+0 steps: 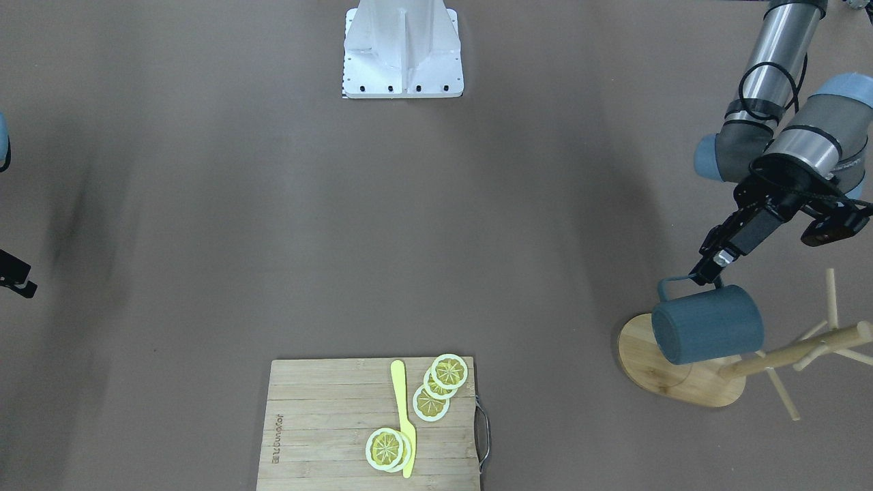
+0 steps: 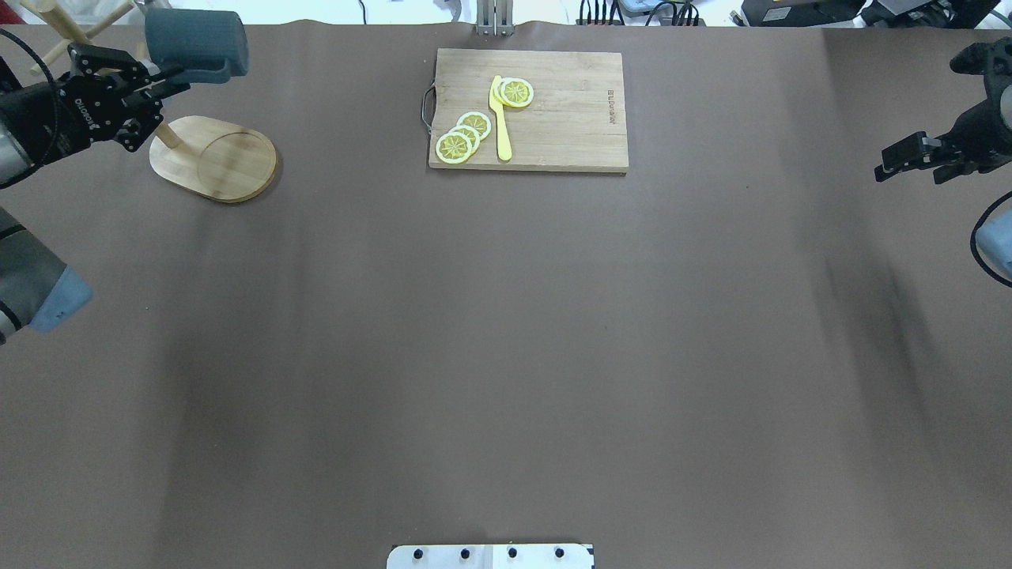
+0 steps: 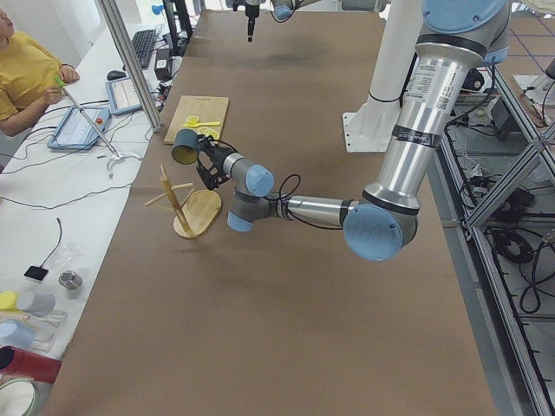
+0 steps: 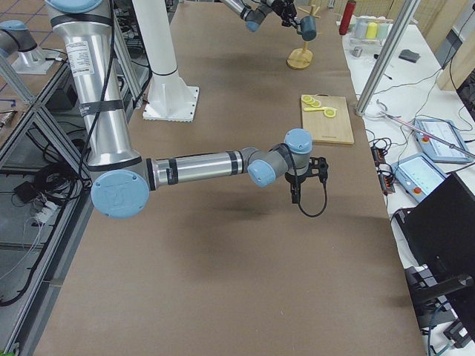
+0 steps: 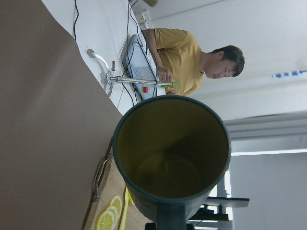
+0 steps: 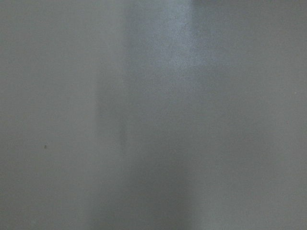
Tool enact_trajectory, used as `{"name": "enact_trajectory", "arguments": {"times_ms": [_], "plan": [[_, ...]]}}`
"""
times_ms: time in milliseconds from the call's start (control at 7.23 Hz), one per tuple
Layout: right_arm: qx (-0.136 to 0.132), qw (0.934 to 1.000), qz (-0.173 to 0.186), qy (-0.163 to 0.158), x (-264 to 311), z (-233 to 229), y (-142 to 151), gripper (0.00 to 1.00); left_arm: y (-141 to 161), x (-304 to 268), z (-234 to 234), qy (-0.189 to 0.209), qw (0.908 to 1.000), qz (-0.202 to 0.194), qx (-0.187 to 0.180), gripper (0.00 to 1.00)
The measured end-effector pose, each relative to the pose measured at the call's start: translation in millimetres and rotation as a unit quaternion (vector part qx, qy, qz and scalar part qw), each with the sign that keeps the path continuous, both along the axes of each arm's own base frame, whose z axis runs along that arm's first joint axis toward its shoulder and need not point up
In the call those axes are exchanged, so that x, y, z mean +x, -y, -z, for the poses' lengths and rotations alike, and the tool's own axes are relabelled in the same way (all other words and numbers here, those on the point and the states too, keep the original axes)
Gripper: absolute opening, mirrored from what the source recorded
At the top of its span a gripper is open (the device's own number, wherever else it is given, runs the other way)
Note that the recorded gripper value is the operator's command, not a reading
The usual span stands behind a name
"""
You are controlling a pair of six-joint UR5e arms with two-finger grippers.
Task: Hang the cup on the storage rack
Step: 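Hook the mug handle over a rack peg with the left gripper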
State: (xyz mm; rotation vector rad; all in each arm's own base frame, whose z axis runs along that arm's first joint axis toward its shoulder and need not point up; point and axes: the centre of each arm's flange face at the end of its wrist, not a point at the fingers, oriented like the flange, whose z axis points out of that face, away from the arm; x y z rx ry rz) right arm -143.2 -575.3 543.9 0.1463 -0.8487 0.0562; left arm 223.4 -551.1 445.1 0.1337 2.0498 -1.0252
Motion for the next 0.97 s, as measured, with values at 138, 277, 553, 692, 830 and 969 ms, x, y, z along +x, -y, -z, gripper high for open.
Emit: {"name": "enact_trajectory", "arguments": {"times_ms": [138, 277, 553, 692, 830, 969], "plan": [[0.001, 1.0000, 0.000, 0.000, 0, 1, 0, 1.00, 8, -1, 4, -0.045, 0.9985, 0.007, -0.030, 0.00], [0.002, 1.0000, 0.000, 0.001, 0, 2, 0, 1.00, 12, -2, 6, -0.078, 0.9956, 0.011, -0.052, 0.00], [0.003, 1.0000, 0.000, 0.001, -1, 4, 1, 1.00, 20, -7, 12, -0.141, 0.9858, 0.026, -0.087, 0.00], [0.003, 1.0000, 0.000, 0.001, -1, 4, 1, 1.00, 21, -9, 12, -0.160, 0.9817, 0.032, -0.097, 0.00], [0.003, 1.0000, 0.000, 0.001, -1, 4, 1, 1.00, 23, -11, 12, -0.180, 0.9769, 0.037, -0.109, 0.00], [0.003, 1.0000, 0.000, 0.001, -1, 3, 1, 1.00, 24, -13, 9, -0.197, 0.9720, 0.042, -0.122, 0.00]]}}
